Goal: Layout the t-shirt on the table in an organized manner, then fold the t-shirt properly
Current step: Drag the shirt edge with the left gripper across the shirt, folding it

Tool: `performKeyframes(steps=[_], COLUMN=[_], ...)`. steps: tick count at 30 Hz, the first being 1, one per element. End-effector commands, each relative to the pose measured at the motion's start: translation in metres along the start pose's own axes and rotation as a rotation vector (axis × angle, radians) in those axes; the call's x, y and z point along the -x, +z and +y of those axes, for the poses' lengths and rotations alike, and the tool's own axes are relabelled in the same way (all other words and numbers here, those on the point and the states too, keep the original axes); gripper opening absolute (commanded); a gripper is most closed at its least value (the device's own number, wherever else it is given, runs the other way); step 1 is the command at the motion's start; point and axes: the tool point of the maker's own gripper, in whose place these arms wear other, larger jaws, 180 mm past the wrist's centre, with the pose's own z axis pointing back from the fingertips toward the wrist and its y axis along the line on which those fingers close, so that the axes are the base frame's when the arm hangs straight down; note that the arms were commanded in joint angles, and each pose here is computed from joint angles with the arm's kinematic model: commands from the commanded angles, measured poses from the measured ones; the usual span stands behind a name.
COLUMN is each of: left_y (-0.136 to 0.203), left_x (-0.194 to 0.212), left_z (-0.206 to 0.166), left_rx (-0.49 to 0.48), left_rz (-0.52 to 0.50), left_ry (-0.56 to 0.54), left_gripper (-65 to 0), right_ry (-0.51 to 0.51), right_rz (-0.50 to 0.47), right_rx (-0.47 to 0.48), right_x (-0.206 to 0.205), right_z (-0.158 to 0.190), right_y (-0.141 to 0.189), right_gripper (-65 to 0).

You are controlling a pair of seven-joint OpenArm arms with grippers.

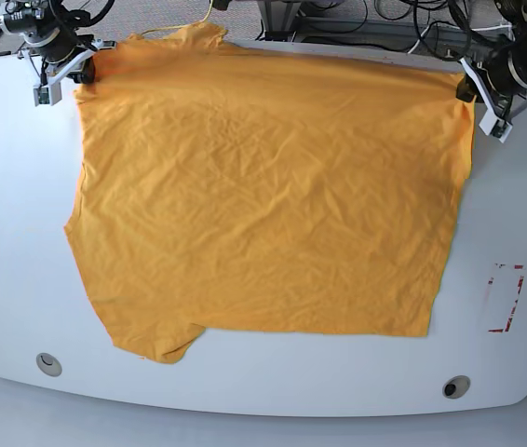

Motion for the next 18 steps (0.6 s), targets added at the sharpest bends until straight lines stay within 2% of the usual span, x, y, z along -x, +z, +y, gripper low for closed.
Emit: performKeyframes(steps=[1,10,18], left_y=[0.012,0.015,0.005], left_x=[-0.012,-0.054,-0.098], left_z=[0.017,0.034,0.016], left_rx=[-0.056,-0.102,-0.05], left_rz=[-0.02,-0.11,-0.181], left_ry=[-0.019,-0.029,-0.113], left_gripper=[-65.0,-65.0,-65.0], right_ry=[0.016,0.033,0.053], right_rz=[-0.043,-0.129,-0.187], right_rx=[0.008,0.006,0.009], right_x=[-0.012,-0.045,-0.07], right_z=[-0.006,-0.012,-0.014], right_y=[0.008,0.009,0.007], right_gripper=[-65.0,-65.0,-65.0])
